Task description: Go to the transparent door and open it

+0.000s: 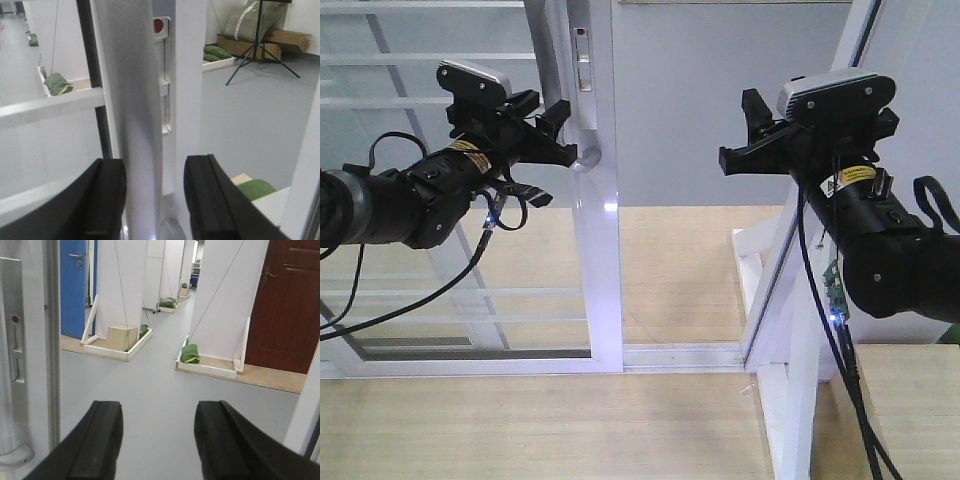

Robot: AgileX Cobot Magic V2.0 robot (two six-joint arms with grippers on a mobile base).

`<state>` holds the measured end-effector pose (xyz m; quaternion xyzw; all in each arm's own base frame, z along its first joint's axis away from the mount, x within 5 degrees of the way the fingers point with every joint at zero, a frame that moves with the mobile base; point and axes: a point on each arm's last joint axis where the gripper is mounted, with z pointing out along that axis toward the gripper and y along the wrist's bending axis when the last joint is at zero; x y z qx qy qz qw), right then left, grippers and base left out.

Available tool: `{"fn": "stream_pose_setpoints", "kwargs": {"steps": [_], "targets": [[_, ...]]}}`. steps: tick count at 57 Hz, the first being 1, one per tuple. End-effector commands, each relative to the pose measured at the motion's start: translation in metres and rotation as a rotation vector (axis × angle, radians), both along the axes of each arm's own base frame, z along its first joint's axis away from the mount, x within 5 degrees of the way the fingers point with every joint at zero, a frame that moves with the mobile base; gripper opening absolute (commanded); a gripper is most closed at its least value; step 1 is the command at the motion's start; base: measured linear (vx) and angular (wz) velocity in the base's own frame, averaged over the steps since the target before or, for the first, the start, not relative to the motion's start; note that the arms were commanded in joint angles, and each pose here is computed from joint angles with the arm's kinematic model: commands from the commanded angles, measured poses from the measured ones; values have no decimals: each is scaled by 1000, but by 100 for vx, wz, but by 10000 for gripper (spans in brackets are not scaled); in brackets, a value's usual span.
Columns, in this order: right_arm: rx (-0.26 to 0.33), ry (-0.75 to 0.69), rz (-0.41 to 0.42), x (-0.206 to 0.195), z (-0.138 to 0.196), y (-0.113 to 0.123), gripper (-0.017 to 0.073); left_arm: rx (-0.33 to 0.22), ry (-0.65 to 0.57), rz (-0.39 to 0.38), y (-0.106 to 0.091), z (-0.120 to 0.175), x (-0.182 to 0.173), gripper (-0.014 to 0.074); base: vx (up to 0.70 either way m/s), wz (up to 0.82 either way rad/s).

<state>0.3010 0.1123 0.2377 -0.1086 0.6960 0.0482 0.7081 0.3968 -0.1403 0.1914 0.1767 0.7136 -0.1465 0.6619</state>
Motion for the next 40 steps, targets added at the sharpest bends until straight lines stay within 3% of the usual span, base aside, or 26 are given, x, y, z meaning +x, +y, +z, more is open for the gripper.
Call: {"fn": "stream_pose_setpoints", "kwargs": {"steps": [1,25,40], "targets": [[28,-147,-15,-1,28,-3,406,-87,-177,9,-2,42,1,420,0,0],[28,-147,-15,-1,28,-3,406,-81,-211,21,-7,74,20,445,0,0],[28,-147,-15,-1,28,-3,406,-70,-159,33,-9,59,30,443,0,0]]}}
